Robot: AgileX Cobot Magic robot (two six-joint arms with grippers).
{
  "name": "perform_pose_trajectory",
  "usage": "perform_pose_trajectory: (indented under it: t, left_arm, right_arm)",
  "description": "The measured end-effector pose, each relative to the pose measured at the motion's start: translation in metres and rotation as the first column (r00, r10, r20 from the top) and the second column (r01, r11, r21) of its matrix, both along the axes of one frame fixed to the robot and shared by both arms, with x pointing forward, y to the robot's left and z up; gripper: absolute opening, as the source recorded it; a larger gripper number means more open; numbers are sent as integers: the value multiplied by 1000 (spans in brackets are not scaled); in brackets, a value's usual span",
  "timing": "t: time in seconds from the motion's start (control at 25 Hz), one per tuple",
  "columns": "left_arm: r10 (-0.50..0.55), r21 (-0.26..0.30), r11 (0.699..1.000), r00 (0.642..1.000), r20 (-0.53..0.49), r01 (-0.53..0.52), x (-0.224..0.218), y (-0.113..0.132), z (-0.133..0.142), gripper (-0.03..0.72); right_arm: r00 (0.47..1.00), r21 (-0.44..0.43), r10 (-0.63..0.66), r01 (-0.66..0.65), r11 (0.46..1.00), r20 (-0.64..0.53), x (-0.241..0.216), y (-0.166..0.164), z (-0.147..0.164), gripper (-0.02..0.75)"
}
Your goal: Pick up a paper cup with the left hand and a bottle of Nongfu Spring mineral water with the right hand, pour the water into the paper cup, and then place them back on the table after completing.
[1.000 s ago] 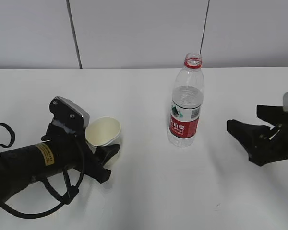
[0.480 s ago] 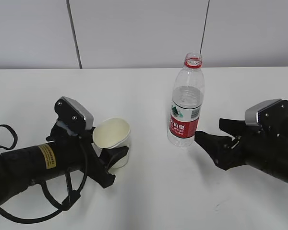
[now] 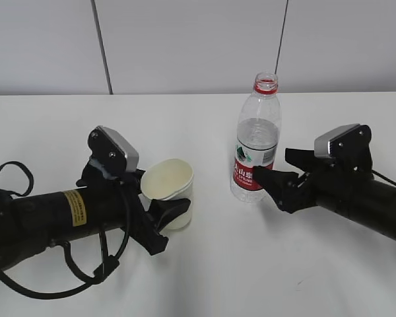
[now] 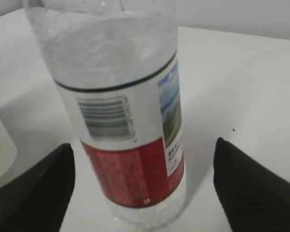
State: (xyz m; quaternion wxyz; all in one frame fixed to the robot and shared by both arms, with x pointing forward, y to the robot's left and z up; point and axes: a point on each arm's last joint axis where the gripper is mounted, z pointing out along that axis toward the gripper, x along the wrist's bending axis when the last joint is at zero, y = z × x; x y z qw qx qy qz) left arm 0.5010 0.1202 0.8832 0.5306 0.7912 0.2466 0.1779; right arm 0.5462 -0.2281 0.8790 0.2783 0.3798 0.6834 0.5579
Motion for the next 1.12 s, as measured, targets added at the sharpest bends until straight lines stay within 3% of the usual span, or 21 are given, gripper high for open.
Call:
perform_pose_trajectory:
  t: [0.28,0.8,0.88,1.12]
  left_arm:
    - [-50,49,997,998,-38,52,10,-9,3,419]
    - [-49,65,997,998,-50,52,16,-11,5,418]
    - [-48,67,996,997,-52,52,16,-11,5,418]
    - [-37,102,994,996,-80,45,15,-9,2,410]
  right_arm:
    - [998,-30,59,-58,998,26,16,6,2,673]
    - [993,-41,115,-115,993,9,42,28,-17,656]
    - [994,-33,112,-111,993,15,42,28,-17,624]
    - [993,-25,114,-114,993,22,42,29,-17,437]
